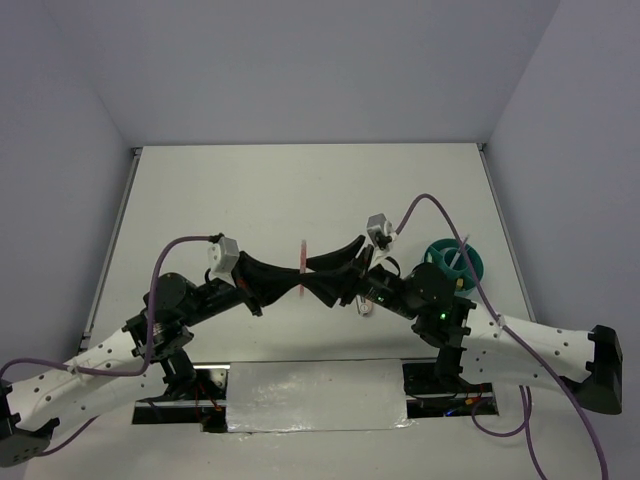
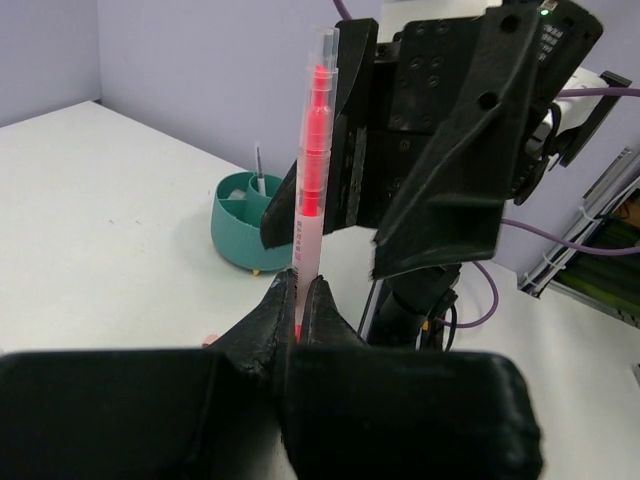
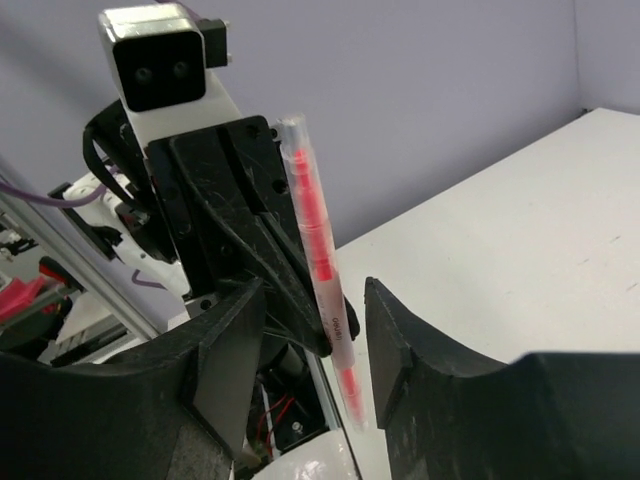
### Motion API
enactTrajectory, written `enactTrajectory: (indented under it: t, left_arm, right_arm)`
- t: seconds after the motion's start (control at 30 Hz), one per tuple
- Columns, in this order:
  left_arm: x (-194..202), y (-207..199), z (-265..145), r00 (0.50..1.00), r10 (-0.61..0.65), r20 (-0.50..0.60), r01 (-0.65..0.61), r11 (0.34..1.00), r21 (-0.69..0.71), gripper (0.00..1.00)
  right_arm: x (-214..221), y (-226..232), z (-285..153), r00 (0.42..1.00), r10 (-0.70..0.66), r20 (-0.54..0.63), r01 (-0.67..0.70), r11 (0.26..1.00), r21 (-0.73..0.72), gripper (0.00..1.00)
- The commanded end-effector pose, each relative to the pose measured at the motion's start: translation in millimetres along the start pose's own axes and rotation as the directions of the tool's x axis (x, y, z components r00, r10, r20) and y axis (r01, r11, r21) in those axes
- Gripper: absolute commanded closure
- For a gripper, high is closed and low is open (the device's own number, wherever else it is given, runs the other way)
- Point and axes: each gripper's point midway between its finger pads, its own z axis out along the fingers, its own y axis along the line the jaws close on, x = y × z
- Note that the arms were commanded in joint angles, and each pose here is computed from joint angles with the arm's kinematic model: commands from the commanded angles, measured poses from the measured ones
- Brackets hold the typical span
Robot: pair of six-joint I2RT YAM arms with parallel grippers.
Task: Sort the stationery into containers
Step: Close the pen cap on the pen.
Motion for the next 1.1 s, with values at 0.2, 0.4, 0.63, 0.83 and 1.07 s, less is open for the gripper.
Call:
enactTrajectory:
  t: [0.2,0.4,0.63,0.83,1.07]
  left_arm:
    - [-16,-19,6,0.998,-0.027,0.055,0.022,0.995,0.099,1.0]
    - [-10,-18,4,0.999,-0.037,0.039,0.033,0.995,0.097,1.0]
    - [-7,-14,1,0.999,-0.033,0.035,0.03,0.997,0.077,1.0]
    - [-6,-13,5,0.999,-0.035,-0.002,0.035,0.997,0.062,0.54]
    - [-43,-14,-4,0.999,0.033,0.022,-0.033,0.999,0.002,0.22]
  right_arm:
    - [-8,4,10,0.998,-0.049,0.046,0.05,0.998,-0.023,0.6]
    - [-16,6,10,0.996,-0.065,0.064,0.066,0.997,-0.028,0.54]
    - [-26,4,7,0.993,-0.089,0.083,0.089,0.996,-0.002,0.89]
    - [-14,2,10,0.993,-0.112,0.038,0.113,0.994,-0.009,1.0]
    - [-2,-11,4,0.989,-0.145,-0.022,0.146,0.988,0.047,1.0]
